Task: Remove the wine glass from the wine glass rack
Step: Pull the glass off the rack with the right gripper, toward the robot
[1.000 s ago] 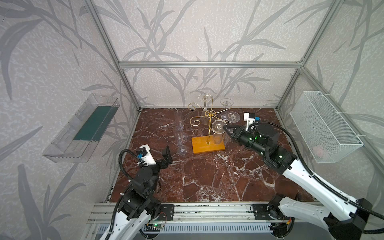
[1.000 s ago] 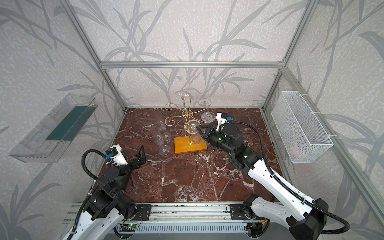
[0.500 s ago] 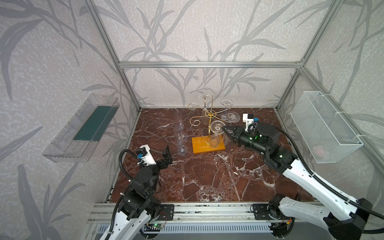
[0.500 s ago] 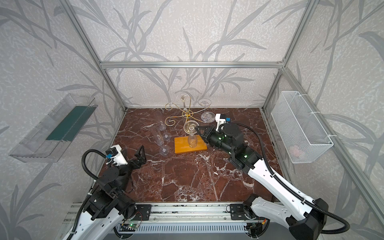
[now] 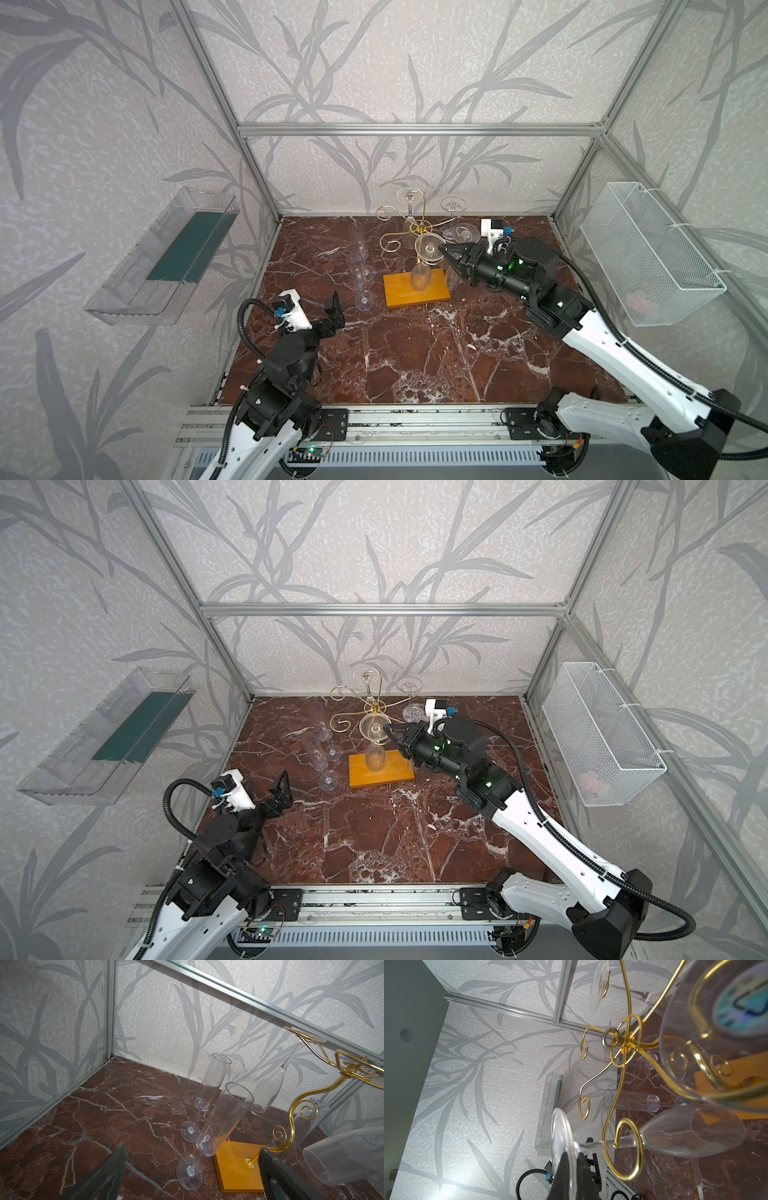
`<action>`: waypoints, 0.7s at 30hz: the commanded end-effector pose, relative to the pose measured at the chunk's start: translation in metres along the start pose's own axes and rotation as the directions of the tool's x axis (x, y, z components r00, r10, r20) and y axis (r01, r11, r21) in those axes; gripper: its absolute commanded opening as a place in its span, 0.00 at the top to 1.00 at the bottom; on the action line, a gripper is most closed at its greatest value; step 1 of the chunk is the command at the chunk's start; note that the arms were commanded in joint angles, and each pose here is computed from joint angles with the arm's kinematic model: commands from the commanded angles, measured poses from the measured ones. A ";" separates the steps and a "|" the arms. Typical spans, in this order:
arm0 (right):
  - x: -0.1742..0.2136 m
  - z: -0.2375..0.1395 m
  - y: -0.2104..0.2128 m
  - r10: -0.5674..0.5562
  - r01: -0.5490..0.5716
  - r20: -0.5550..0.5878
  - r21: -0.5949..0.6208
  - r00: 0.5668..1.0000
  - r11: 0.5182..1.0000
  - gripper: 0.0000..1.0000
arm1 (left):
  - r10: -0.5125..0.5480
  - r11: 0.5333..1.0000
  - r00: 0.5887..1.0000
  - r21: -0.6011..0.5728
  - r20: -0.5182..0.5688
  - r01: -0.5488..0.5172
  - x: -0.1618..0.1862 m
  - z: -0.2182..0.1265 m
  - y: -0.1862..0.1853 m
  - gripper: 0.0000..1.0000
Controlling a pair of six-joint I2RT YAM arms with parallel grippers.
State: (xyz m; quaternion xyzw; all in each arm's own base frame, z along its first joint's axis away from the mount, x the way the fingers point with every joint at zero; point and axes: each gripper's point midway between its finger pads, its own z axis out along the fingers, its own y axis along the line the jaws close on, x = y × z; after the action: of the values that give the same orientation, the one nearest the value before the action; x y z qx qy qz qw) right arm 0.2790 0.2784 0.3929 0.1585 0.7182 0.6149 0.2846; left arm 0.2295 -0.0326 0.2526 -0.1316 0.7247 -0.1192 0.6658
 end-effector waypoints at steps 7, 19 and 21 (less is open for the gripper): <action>-0.020 0.003 0.030 -0.016 0.020 0.080 -0.053 0.997 0.998 1.00 | -0.031 0.999 0.999 -0.024 0.014 0.032 -0.002 -0.001 0.005 0.01; -0.040 -0.015 0.015 0.004 -0.002 0.226 -0.009 0.974 1.000 1.00 | -0.032 0.999 0.999 -0.030 0.018 0.032 0.000 -0.002 0.008 0.01; -0.040 -0.019 0.012 -0.002 0.001 0.236 0.003 0.972 1.000 1.00 | -0.032 0.999 0.999 -0.034 0.021 0.032 -0.002 -0.002 0.008 0.01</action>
State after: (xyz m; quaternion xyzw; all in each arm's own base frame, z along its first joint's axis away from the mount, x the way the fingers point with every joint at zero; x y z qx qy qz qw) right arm 0.3022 0.2564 0.4019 0.2204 0.6982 0.5869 0.3458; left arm 0.2275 -0.0304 0.2540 -0.1385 0.7207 -0.1227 0.6681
